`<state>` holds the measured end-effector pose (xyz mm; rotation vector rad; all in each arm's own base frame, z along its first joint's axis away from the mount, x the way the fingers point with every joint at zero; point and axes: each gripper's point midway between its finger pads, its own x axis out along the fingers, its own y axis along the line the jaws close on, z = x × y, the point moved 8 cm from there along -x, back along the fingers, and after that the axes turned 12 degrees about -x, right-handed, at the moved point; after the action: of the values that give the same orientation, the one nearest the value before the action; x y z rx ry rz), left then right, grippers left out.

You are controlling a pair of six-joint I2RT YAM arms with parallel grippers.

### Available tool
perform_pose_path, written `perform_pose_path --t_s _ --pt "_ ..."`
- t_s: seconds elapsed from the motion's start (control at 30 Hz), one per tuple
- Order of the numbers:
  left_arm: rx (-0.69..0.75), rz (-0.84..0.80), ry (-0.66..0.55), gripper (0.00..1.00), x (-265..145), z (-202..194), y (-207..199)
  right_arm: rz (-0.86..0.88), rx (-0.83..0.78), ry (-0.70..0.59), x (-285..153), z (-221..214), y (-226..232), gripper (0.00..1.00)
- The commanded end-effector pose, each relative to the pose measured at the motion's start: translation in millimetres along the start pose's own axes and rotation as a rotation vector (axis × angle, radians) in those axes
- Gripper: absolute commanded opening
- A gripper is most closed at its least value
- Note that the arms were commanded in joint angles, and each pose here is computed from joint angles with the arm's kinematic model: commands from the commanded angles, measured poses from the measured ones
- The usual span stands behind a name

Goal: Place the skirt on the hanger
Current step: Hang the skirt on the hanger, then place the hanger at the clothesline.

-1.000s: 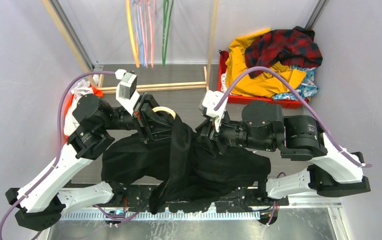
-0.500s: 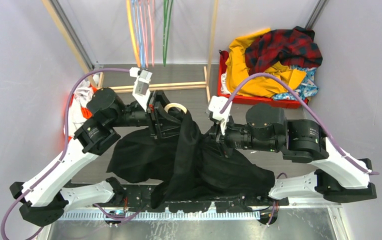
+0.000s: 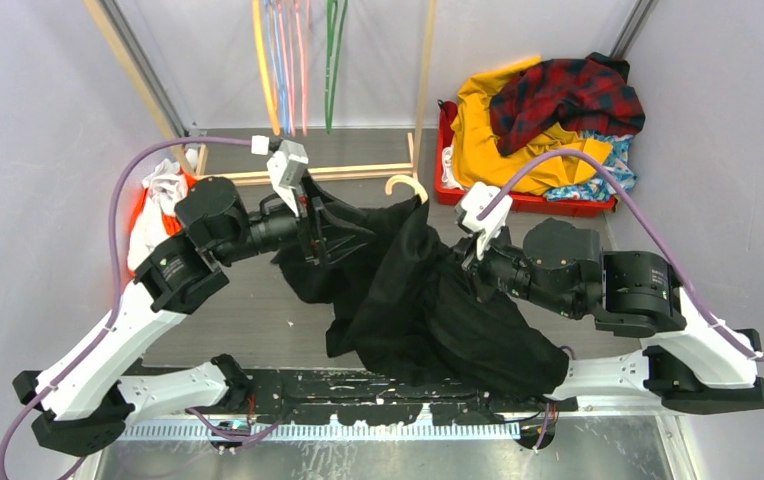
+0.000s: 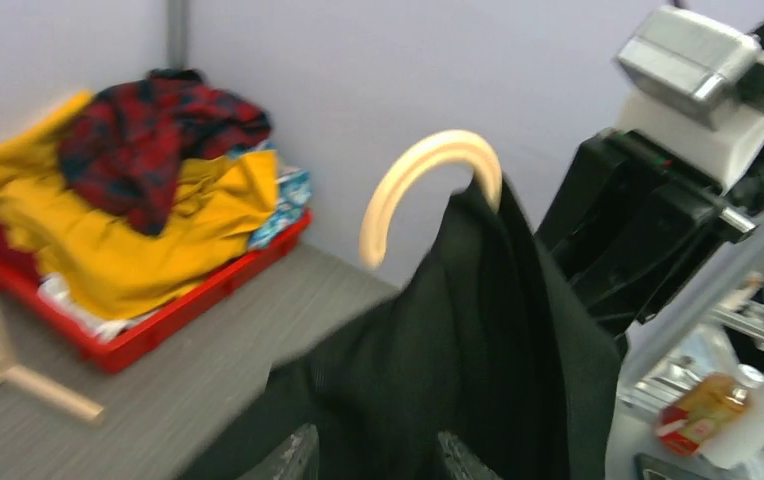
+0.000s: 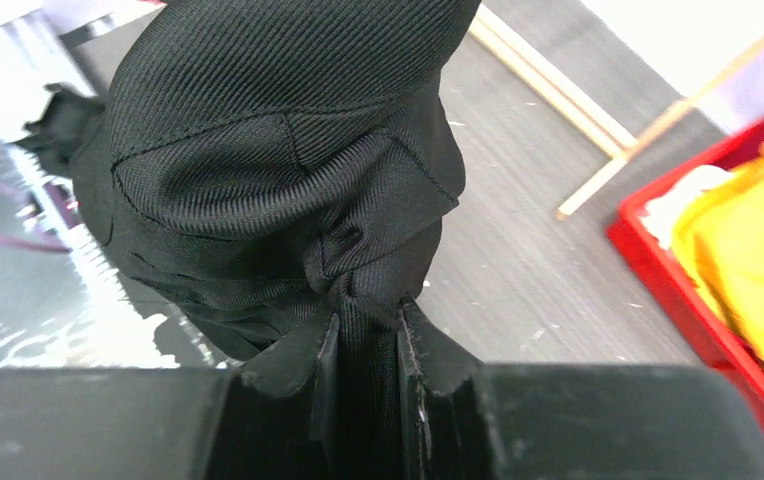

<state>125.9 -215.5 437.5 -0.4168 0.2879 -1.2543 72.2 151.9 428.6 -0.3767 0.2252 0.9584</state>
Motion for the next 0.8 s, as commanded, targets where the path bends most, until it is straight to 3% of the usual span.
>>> perform_pose_path --t_s 0.0,0.33,0.5,0.57,0.77 --pt "0.042 0.239 -0.086 0.46 -28 16 7 -0.321 0.061 -0.147 -9 34 -36 0.01" --pt "0.020 0.445 -0.100 0.45 -43 7 25 -0.604 0.010 -0.170 12 82 -75 0.01" --pt "-0.006 0.474 -0.082 0.47 -54 2 23 -0.713 -0.007 -0.074 47 97 -112 0.01" --pt "-0.019 0.472 -0.077 0.47 -58 -1 21 -0.713 0.010 -0.028 65 97 -127 0.01" --pt "-0.022 0.478 -0.084 0.48 -69 -6 19 -0.686 0.099 -0.098 93 106 -163 0.01"
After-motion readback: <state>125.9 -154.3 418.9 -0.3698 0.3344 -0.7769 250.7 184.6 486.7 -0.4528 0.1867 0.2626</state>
